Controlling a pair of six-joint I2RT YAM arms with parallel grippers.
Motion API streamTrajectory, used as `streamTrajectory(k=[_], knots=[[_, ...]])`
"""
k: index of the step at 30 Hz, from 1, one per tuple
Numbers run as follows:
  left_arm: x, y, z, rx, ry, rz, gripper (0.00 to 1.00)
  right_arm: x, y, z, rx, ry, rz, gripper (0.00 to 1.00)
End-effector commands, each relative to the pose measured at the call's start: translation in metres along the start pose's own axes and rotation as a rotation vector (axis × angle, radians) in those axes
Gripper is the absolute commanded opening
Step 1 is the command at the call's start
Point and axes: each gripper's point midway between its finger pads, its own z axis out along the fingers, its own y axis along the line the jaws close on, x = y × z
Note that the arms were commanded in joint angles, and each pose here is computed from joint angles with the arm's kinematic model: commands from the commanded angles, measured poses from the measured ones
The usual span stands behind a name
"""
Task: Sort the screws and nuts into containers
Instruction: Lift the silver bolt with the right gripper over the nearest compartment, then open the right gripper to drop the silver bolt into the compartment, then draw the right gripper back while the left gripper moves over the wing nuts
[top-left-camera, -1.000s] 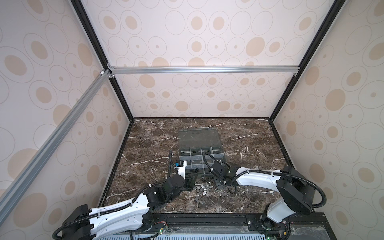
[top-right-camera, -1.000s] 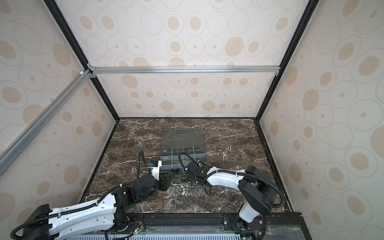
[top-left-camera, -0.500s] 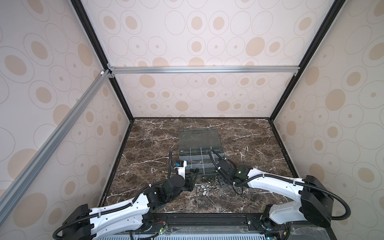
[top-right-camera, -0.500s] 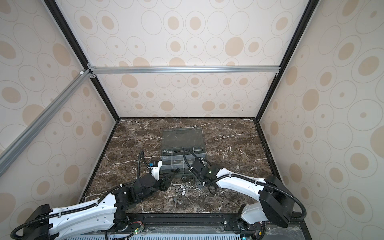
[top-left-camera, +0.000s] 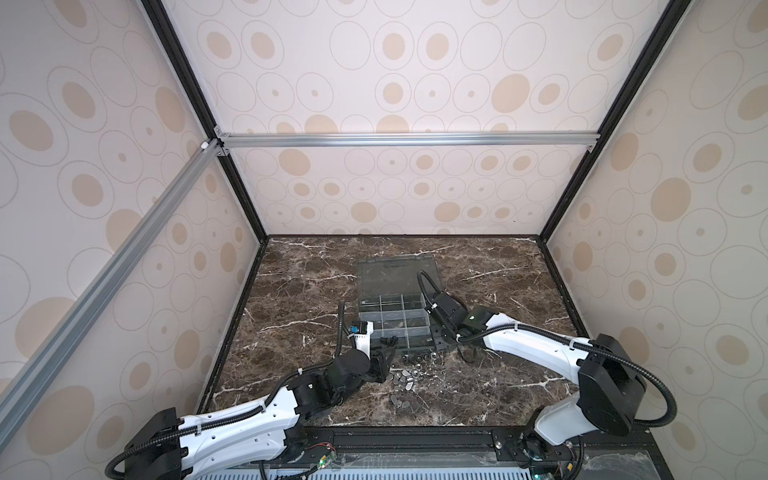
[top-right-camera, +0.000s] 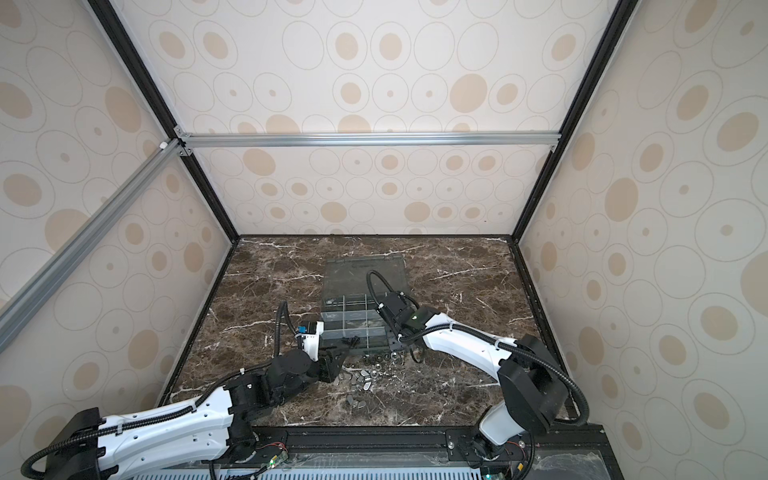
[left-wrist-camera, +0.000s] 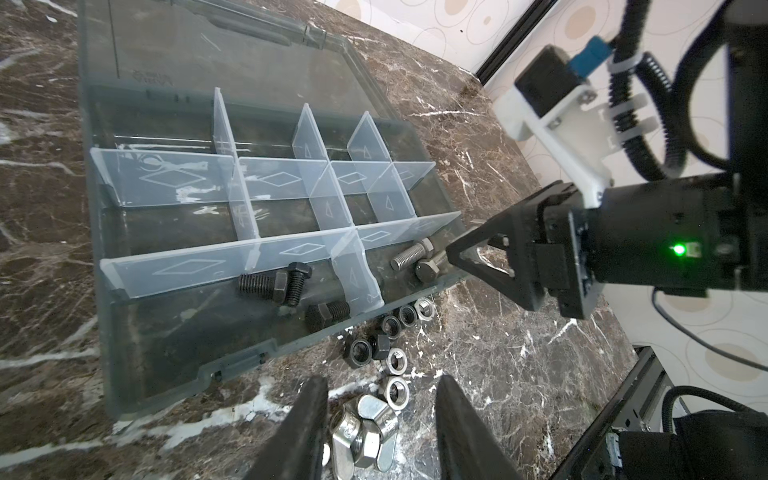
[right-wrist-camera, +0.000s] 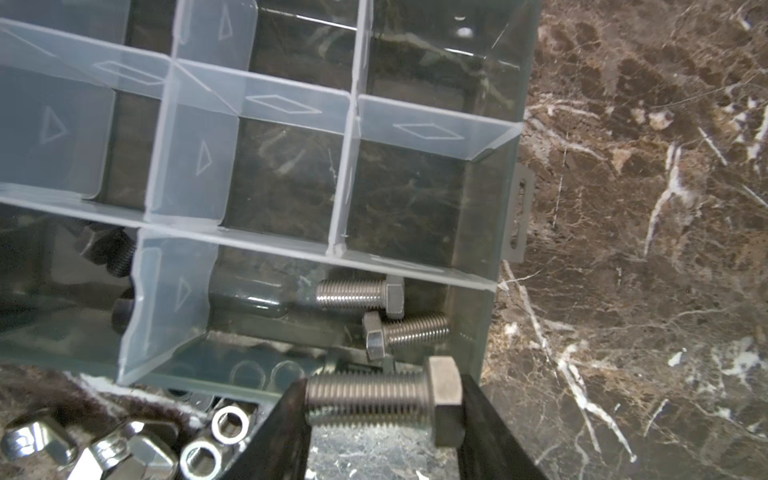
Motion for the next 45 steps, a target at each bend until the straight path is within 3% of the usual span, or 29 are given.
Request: streamTrajectory(k=[1, 5, 10, 28, 45], knots=[[-0.001, -0.002, -0.002, 0.005, -0.008, -0.018, 0.43, -0.005, 0.005, 0.003, -0.012, 0.008, -0.013, 0.47], [0.0, -0.002, -0.001, 0.005, -0.007, -0.016, 0.43, -0.003, 0.007, 0.006, -0.019, 0.019, -0.01, 0.57], [0.0, -0.003, -0.001, 0.005, -0.005, -0.015, 0.43, -0.005, 0.005, 0.001, -0.019, 0.009, -0.009, 0.62], [0.002, -0.004, 0.001, 0.008, 0.001, -0.013, 0.43, 0.002, -0.003, -0.029, -0.076, -0.053, 0.051, 0.63], [0.008, -0.012, 0.015, 0.008, 0.037, 0.015, 0.43, 0.071, -0.055, -0.053, -0.053, -0.097, 0.189, 0.63]])
